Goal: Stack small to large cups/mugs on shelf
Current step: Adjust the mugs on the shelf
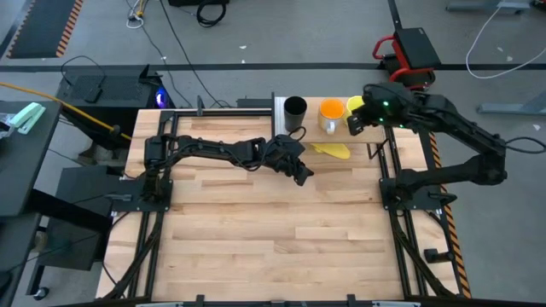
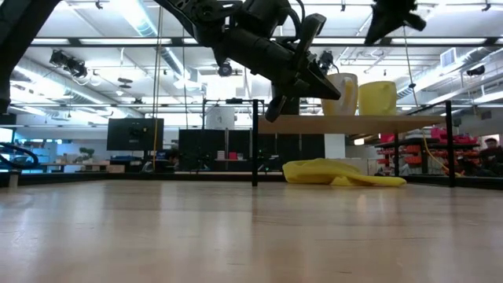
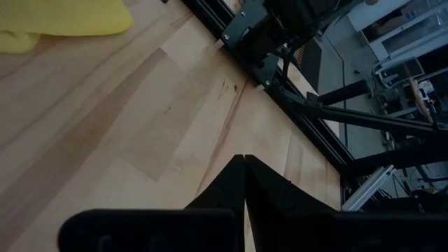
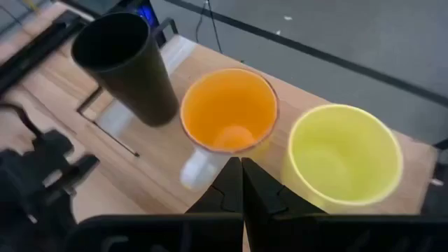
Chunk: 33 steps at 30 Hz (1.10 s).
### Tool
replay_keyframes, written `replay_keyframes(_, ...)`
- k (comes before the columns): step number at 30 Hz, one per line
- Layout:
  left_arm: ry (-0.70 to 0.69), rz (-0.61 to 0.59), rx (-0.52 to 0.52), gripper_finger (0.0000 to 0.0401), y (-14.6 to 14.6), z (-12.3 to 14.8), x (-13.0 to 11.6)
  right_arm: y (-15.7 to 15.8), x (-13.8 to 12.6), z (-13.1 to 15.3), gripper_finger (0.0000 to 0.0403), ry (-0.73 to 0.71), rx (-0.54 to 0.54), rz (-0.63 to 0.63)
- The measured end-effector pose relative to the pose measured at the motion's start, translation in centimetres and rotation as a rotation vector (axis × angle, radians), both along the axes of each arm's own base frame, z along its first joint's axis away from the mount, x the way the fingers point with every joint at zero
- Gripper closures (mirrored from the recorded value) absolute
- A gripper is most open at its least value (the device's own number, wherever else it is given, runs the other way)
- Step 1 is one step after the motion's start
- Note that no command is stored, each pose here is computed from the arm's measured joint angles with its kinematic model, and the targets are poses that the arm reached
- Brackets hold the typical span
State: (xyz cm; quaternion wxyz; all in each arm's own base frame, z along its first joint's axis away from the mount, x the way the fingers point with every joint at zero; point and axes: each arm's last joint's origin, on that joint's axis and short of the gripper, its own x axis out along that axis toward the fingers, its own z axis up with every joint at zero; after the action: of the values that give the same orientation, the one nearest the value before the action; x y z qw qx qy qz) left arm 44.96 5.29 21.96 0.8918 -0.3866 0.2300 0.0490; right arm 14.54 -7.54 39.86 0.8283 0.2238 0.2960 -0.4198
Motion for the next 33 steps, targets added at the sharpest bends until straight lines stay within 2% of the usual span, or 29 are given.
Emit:
replay_keyframes(5,0.001,-0.012,0.000,0.0385,-0.6,0.0,0.1,-1.8,1.4,-1.5,0.0402,0.100,0.062,-0.039)
replay_keyframes(12,0.014,-0.027,-0.003,0.0386,-1.1,-0.1,0.1,-3.1,3.0,-2.6,0.0402,0.124,0.117,-0.032)
replay_keyframes(17,0.014,-0.029,-0.002,0.0390,-1.3,-0.1,0.1,-3.5,3.6,-3.0,0.0402,0.138,0.111,-0.037)
replay_keyframes(25,0.024,-0.046,-0.011,0.0377,-1.4,-0.2,0.0,-3.3,2.4,-2.6,0.0403,0.160,0.086,-0.089)
replay_keyframes(33,0.025,-0.051,0.000,0.0388,-1.4,-0.2,0.0,-3.4,2.2,-2.8,0.0403,0.190,0.092,-0.125)
